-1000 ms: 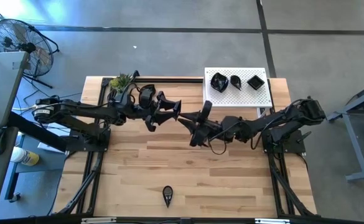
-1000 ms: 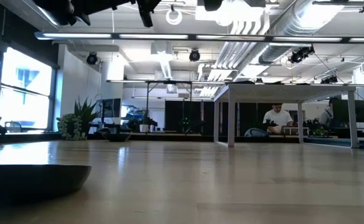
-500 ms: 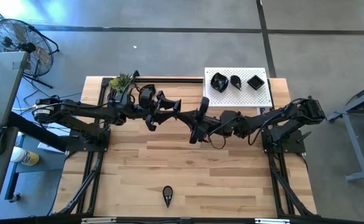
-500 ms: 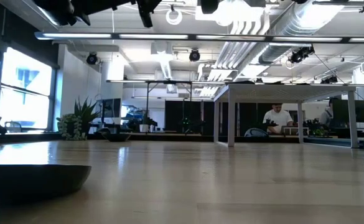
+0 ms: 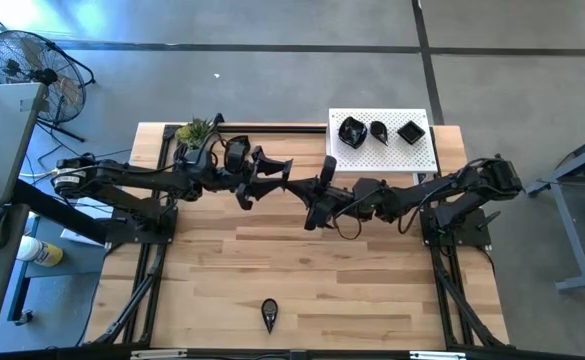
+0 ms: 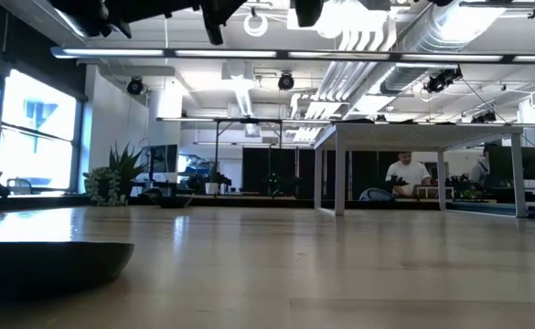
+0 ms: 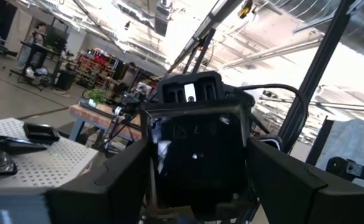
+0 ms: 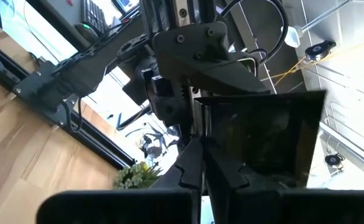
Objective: Pick & Place Mini shaped plates
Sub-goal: Stack the black square plate on top of the black square plates on the shelf
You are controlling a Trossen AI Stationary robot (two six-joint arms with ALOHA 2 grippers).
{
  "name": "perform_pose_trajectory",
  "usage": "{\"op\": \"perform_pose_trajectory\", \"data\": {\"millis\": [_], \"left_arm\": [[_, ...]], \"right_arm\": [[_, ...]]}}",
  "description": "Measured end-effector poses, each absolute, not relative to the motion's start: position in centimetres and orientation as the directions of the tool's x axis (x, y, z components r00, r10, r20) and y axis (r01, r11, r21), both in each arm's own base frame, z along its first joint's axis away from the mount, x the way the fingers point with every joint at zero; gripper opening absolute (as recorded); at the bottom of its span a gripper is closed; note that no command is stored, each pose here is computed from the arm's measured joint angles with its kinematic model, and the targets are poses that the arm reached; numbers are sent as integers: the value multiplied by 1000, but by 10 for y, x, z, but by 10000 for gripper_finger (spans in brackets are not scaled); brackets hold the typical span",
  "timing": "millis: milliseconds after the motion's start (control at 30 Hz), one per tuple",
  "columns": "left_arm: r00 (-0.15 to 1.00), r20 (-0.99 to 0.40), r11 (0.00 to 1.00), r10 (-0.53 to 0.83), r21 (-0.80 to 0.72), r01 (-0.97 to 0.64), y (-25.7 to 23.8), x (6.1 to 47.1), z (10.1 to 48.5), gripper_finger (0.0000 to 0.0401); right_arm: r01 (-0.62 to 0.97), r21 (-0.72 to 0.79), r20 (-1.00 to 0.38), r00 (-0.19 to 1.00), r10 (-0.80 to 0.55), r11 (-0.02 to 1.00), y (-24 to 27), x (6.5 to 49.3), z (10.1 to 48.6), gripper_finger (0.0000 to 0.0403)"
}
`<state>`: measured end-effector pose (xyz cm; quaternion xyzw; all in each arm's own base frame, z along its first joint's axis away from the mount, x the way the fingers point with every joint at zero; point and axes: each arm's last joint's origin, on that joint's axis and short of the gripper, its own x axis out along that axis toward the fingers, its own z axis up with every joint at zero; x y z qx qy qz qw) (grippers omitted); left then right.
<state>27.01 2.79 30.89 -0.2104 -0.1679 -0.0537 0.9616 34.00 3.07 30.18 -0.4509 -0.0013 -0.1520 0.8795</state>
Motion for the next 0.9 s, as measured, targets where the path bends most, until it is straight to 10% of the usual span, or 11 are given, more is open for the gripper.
{"op": "perform_pose_trajectory", "data": {"millis": [500, 900], "left_arm": [[983, 183, 978, 28, -207, 11, 24, 225, 329, 301], [989, 105, 992, 108, -74, -101, 23, 196, 314, 99]], "right_arm": [[311, -774, 140, 933, -331, 551, 33, 338, 303, 0], [351, -758, 116, 901, -417, 549, 31, 337, 302, 0]]}}
